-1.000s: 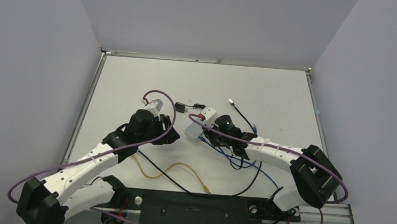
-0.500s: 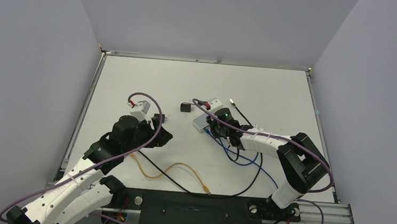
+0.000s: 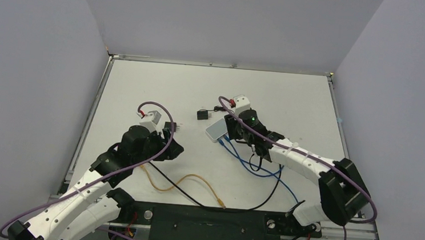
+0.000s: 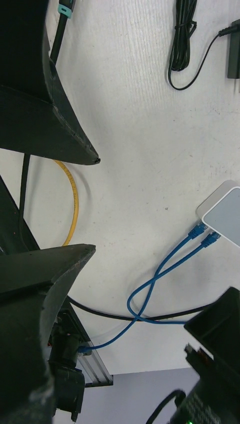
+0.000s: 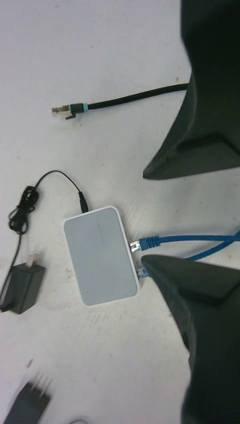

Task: Insert the plug into the switch port
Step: Place the switch port at the center of the board, then reset both arms

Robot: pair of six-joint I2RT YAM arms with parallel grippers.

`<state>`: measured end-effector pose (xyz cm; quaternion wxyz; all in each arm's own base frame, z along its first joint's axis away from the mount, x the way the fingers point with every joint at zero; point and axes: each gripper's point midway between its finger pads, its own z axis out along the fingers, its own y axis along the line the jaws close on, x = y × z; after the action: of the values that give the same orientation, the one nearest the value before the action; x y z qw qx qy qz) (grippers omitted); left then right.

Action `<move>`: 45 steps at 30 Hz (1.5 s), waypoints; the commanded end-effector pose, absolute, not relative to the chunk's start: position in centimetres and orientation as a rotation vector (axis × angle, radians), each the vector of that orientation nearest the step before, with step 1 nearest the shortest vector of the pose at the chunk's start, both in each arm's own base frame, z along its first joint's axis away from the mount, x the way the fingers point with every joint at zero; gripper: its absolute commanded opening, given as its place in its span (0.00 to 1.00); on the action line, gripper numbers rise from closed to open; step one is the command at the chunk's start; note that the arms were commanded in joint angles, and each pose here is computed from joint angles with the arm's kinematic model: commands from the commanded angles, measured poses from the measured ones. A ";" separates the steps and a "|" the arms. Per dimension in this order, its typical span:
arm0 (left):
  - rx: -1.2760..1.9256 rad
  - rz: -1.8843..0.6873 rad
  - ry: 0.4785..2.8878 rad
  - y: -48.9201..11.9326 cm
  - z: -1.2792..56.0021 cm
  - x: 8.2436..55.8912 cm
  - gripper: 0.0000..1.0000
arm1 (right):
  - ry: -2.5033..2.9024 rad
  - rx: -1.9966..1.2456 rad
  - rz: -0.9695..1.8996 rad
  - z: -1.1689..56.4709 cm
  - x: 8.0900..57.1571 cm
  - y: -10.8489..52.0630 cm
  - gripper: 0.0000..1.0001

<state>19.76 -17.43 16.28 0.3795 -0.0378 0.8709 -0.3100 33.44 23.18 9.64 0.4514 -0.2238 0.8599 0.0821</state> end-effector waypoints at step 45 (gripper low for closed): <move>-0.236 -0.473 1.899 -10.0 22.7 22.1 0.68 | 1.788 0.200 0.057 22.6 25.9 7.8 0.89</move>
<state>22.01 -10.99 22.21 0.5382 -0.0966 0.8081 -0.2193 26.12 9.50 22.79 0.6140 0.0559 0.7854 0.0553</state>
